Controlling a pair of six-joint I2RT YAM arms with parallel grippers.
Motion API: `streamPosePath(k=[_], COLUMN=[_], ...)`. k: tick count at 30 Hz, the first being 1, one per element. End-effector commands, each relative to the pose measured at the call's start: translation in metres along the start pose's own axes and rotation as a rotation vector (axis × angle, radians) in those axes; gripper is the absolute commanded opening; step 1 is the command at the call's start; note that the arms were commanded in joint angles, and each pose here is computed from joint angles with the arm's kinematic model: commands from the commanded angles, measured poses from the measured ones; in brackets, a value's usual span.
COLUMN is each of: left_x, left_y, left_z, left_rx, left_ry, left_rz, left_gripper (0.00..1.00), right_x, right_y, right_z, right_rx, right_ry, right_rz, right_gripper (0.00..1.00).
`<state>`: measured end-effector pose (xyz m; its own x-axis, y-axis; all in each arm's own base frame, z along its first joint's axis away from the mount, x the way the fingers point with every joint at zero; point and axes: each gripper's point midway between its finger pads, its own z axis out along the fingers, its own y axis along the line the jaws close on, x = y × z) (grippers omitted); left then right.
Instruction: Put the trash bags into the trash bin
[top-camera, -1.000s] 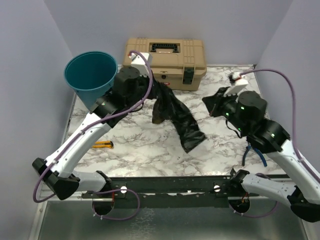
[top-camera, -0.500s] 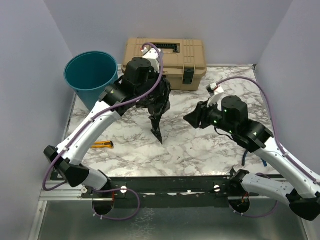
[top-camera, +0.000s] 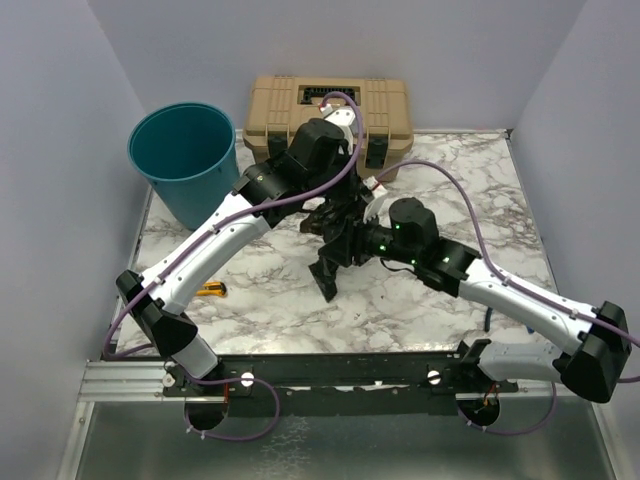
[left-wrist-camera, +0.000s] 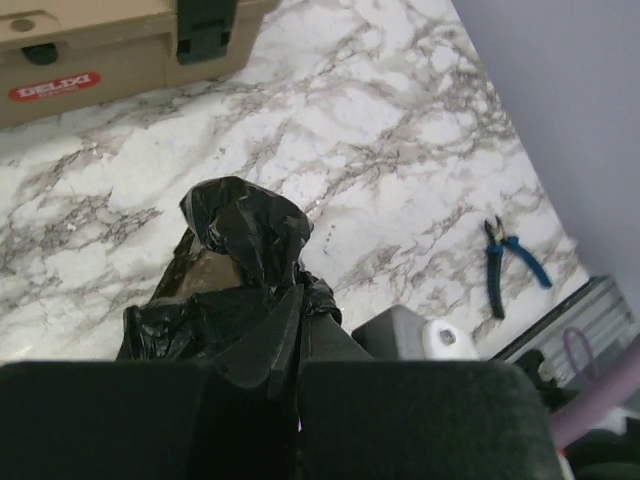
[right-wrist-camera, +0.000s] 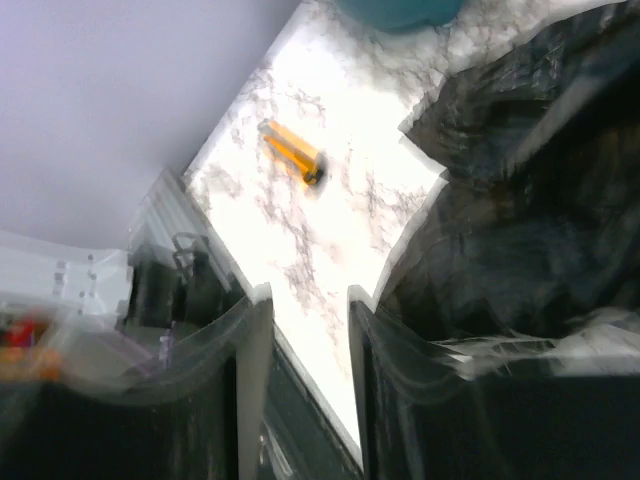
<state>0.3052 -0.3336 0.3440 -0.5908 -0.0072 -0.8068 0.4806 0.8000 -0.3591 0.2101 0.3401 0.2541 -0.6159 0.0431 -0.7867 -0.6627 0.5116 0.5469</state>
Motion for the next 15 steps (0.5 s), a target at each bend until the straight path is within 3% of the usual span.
streamPosePath(k=[1, 4, 7, 12, 15], left_x=[-0.040, -0.051, -0.054, -0.049, -0.043], left_y=[0.007, 0.006, 0.000, 0.000, 0.005], left_z=[-0.019, -0.029, -0.035, -0.043, -0.044], left_rx=[-0.076, -0.086, -0.058, -0.045, -0.060], left_ry=[-0.133, -0.174, -0.182, -0.174, -0.167], left_rz=[-0.067, -0.089, -0.110, -0.119, -0.125], left_gripper=[0.00, 0.00, 0.00, 0.00, 0.00], right_x=[0.012, 0.014, -0.012, -0.071, -0.088], right_y=[-0.024, -0.051, -0.091, -0.170, -0.195], right_z=[0.021, 0.018, 0.009, -0.022, -0.034], right_rx=[0.116, 0.209, 0.378, 0.574, 0.547], right_ry=[-0.124, -0.219, -0.298, -0.334, -0.311], right_rz=[0.078, 0.106, 0.097, 0.098, 0.178], right_gripper=[0.39, 0.40, 0.44, 0.44, 0.44])
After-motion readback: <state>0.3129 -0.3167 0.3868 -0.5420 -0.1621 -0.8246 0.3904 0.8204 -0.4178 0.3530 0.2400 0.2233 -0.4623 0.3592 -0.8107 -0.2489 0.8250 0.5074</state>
